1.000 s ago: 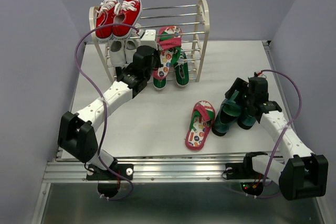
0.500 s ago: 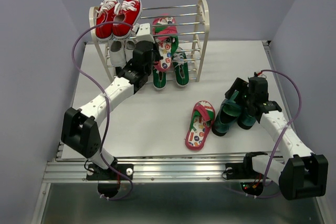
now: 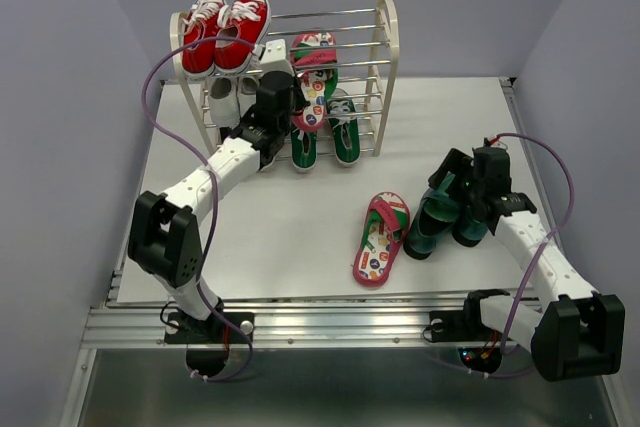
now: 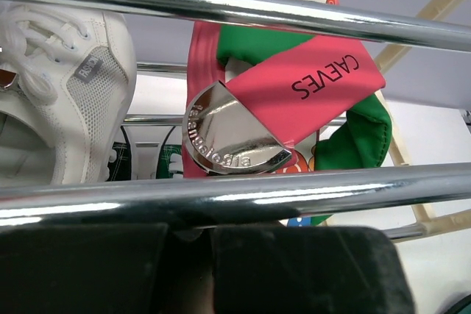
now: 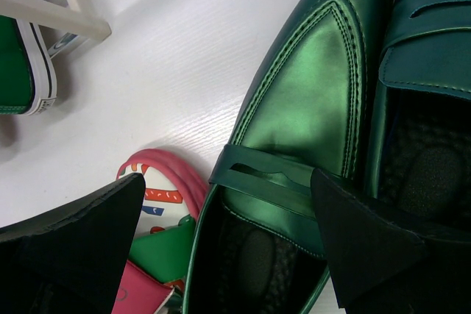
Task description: Place and organize the shoes onto the shoe shelf
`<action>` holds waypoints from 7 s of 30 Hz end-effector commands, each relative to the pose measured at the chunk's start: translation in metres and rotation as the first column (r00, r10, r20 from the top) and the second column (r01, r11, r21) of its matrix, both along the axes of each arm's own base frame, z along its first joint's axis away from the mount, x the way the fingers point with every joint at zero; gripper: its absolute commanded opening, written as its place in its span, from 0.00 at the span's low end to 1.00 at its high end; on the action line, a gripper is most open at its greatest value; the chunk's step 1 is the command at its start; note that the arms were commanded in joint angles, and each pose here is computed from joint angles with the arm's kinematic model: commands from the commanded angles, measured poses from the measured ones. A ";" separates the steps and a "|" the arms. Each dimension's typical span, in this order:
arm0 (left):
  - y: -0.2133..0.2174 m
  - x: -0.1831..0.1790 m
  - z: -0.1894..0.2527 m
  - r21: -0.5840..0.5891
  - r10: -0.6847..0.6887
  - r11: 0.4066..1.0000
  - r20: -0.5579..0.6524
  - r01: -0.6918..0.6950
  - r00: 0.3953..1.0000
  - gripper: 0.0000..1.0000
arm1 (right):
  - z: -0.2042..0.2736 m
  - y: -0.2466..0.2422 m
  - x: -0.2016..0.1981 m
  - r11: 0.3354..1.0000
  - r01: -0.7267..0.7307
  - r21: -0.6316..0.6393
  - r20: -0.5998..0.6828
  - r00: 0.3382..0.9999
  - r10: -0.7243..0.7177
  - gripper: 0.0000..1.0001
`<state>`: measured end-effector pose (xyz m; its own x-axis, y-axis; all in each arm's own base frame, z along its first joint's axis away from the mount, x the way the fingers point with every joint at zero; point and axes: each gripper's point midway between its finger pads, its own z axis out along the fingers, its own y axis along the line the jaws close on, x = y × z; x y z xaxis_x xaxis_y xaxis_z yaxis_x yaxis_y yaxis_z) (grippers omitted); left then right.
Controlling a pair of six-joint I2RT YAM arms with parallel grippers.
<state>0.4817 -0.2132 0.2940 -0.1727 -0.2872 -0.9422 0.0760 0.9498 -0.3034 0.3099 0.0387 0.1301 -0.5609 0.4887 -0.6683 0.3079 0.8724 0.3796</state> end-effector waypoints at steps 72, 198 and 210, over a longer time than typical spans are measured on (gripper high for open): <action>0.015 -0.229 -0.089 -0.226 -0.164 0.968 -0.223 0.113 0.961 0.99 | -0.053 0.155 -0.128 0.978 -0.175 -0.112 -0.200 0.968 0.150 0.57; 0.078 -0.246 -0.082 -0.240 0.031 0.968 -0.199 -0.079 0.980 0.99 | 0.261 0.186 0.161 0.933 0.316 0.173 0.650 0.674 -0.349 0.01; 0.091 -0.247 -0.077 -0.243 0.081 0.962 -0.180 -0.124 0.980 0.99 | 0.253 0.189 0.181 0.930 0.336 0.151 0.659 0.667 -0.348 0.01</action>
<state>0.2315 -0.1319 0.2049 -0.3356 -0.5069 -0.7940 -0.0629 0.8531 -0.5180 0.4832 0.2384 0.3189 0.0472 0.4395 -0.8970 0.2912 0.8529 0.4332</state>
